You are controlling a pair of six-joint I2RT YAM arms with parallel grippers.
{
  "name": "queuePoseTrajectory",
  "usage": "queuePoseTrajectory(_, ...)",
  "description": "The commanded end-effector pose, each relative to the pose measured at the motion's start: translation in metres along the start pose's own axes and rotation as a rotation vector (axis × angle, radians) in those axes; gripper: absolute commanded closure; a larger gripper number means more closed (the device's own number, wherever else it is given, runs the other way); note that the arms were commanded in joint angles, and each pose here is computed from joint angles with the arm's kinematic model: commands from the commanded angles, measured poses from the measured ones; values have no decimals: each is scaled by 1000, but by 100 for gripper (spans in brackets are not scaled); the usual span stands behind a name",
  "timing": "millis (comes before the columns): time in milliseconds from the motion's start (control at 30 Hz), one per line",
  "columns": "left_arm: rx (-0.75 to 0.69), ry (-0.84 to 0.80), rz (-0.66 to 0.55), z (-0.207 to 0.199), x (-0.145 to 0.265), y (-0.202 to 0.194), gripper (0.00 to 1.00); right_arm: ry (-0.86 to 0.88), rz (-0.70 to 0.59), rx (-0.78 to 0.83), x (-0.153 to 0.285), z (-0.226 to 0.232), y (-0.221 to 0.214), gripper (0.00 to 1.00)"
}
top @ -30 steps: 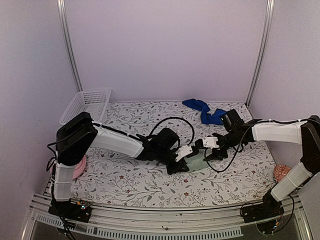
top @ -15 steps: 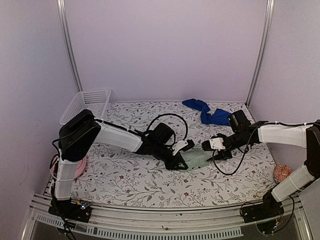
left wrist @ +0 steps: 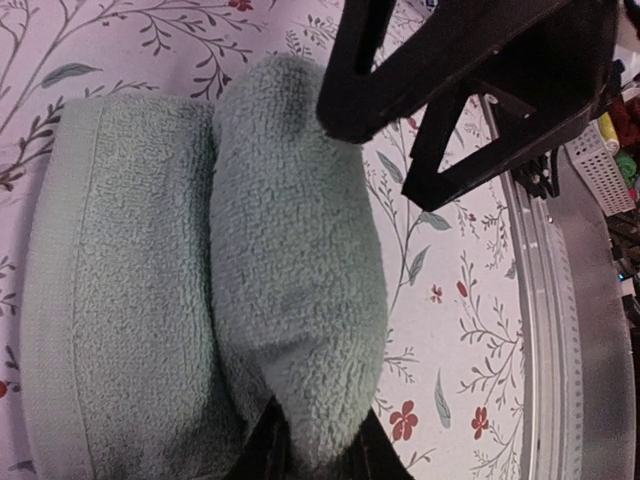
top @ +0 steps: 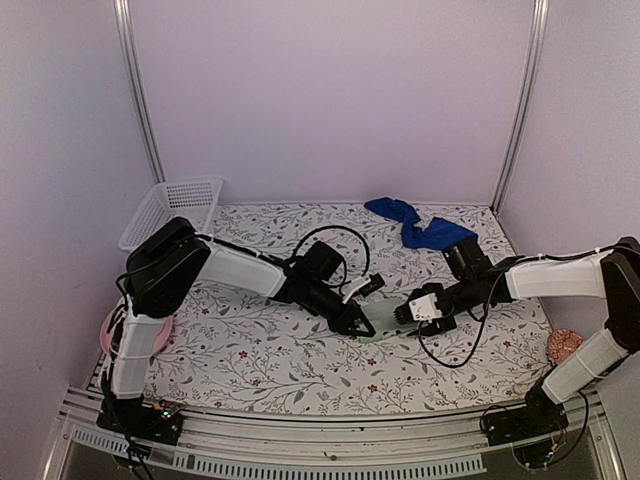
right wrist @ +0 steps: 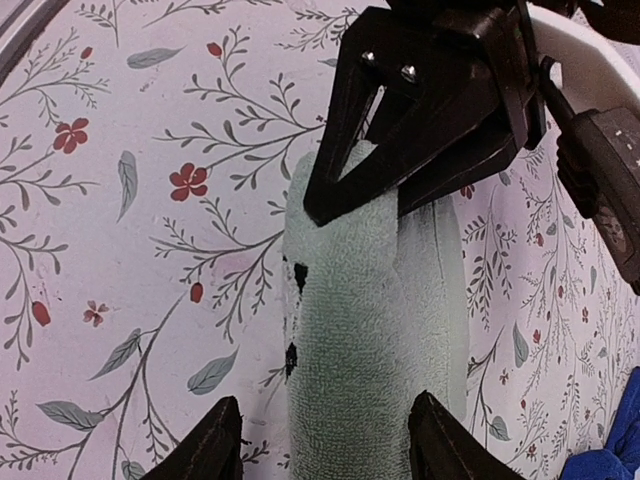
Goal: Roll the towels
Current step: Roll the towel at the center of the board.
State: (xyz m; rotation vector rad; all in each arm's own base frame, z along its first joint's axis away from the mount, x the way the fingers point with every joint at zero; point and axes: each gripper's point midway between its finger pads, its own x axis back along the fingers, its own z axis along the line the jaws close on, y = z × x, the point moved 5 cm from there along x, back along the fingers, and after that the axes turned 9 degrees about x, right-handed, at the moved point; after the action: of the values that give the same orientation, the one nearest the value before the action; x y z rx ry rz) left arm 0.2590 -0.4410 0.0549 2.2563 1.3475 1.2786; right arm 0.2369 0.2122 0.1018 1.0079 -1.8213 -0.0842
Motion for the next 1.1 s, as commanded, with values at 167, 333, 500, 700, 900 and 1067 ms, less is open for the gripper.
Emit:
queuePoseTrajectory(167, 192, 78, 156, 37, -11, -56, 84, -9, 102, -45, -25, -4, -17, 44)
queuePoseTrajectory(333, 202, 71, 153, 38, -11, -57, 82, 25, 121, -65, -34, 1, -21, 53)
queuePoseTrajectory(500, 201, 73, 137, 39, -5, -55, 71, 58, 159, -131, -45, -2, -29, 65)
queuePoseTrajectory(700, 143, 119, 66, 31, 15, -41, 49, 131, 153, -168, -47, 2, -28, 71)
queuePoseTrajectory(900, 4, 247, -85, 12, 54, -9, 26, 206, 152, -193, -44, 8, -26, 72)
queuePoseTrajectory(1067, -150, 381, -223, -8, 87, 9, 15, 263, 150, -228, -43, 10, -24, 71)
